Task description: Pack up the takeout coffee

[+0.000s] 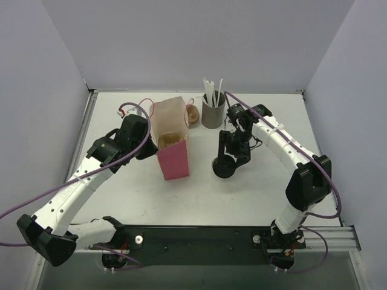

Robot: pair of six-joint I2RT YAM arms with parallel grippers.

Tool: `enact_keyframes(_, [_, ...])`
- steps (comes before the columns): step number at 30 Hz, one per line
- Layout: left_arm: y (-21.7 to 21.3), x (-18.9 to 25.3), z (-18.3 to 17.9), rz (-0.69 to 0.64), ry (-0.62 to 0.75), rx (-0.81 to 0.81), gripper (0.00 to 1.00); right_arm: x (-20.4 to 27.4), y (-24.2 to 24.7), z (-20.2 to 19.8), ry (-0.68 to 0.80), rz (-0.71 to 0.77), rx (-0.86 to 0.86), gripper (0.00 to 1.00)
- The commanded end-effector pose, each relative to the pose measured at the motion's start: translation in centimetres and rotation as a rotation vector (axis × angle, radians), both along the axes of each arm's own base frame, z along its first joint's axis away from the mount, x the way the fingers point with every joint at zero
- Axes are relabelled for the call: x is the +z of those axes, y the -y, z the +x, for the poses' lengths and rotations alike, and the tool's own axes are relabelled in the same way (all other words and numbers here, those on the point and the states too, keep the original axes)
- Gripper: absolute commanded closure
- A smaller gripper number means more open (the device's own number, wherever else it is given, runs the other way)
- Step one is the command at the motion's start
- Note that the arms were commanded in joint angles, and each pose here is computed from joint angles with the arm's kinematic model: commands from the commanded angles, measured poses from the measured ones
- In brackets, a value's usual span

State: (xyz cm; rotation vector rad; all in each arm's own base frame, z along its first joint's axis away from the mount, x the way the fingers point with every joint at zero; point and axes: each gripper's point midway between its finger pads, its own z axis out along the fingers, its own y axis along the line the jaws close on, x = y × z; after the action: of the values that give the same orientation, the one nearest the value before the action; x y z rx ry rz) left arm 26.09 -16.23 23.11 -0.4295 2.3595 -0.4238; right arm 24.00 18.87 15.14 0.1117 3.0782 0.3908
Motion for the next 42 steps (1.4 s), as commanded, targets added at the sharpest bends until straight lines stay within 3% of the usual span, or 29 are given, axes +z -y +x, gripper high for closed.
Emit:
enact_keyframes(1, [0.3, 3.3, 0.5, -0.009, 0.056, -0.041, 1.0, -0.4, 0.3, -1.1, -0.08, -0.027, 0.033, 0.74])
enact_keyframes(13, [0.3, 2.5, 0.7, -0.022, 0.033, -0.053, 1.0, -2.4, 0.0, 0.7, -0.136, -0.09, 0.059, 0.58])
enact_keyframes(23, [0.3, 2.2, 0.9, -0.035, 0.025, -0.055, 1.0, -2.6, -0.6, 2.7, -0.137, -0.108, 0.061, 0.35])
enact_keyframes(32, [-0.3, 2.1, 1.1, -0.041, 0.022, -0.051, 1.0, -2.3, -0.9, 4.1, -0.118, -0.113, 0.051, 0.28])
enact_keyframes(36, [-0.4, 2.2, 1.1, -0.047, 0.025, -0.052, 1.0, -1.4, -1.4, 5.1, -0.079, -0.095, 0.043, 0.2])
enact_keyframes(42, [-0.5, 2.0, 1.0, -0.051, 0.019, -0.057, 1.0, -1.3, -1.6, 5.5, -0.071, -0.096, 0.035, 0.18])
